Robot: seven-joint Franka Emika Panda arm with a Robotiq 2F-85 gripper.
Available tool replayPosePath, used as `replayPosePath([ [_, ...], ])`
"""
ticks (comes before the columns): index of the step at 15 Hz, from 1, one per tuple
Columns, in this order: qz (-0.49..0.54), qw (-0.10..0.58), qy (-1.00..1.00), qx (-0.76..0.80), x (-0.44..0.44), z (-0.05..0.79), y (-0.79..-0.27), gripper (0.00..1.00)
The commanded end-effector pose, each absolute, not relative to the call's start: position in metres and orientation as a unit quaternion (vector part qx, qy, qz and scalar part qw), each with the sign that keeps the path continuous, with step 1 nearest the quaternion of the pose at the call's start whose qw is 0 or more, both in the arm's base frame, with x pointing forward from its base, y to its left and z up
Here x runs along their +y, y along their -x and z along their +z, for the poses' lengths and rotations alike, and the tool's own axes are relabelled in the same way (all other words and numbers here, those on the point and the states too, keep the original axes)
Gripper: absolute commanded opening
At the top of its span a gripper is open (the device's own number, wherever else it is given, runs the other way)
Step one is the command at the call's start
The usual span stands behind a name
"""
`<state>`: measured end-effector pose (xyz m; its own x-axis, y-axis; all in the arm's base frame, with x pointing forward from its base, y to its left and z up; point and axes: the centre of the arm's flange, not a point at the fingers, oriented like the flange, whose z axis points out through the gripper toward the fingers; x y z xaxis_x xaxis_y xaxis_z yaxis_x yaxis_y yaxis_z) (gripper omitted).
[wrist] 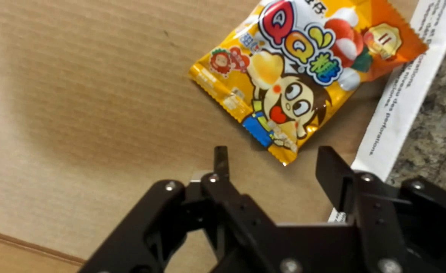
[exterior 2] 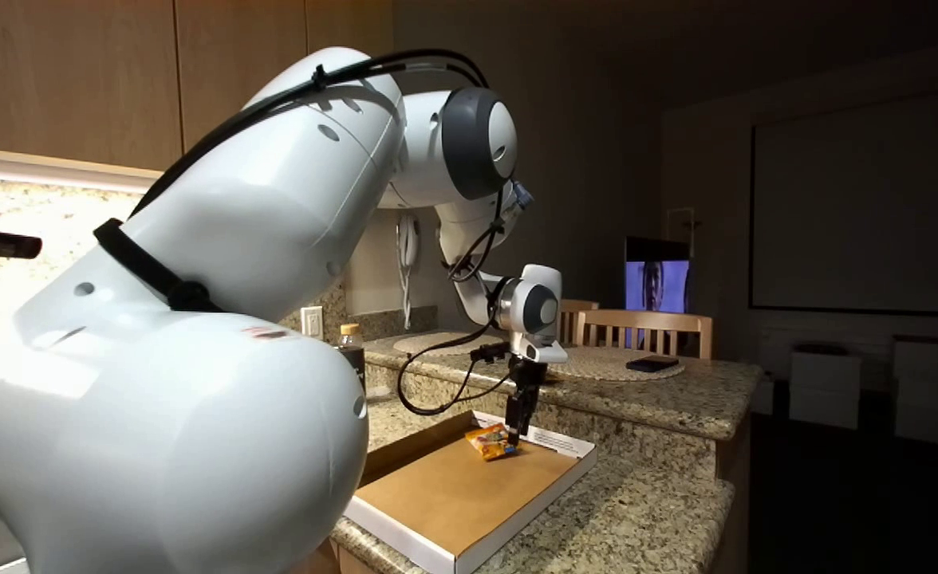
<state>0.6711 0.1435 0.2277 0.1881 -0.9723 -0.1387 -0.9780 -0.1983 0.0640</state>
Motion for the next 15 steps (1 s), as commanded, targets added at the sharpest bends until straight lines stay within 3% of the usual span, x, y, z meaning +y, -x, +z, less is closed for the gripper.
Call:
replayPosePath([
  [1,0.082,0.021,0.785,0.614,0.145,0.234,-0.658,0.94],
  [3,0.081,0.021,0.787,0.611,0.147,0.232,-0.659,1.00],
  [12,0.093,-0.010,0.795,0.599,0.163,0.211,-0.661,1.00],
  [13,0.092,-0.012,0.794,0.600,0.163,0.211,-0.661,0.75],
  [15,0.091,-0.016,0.795,0.600,0.163,0.210,-0.660,0.67],
])
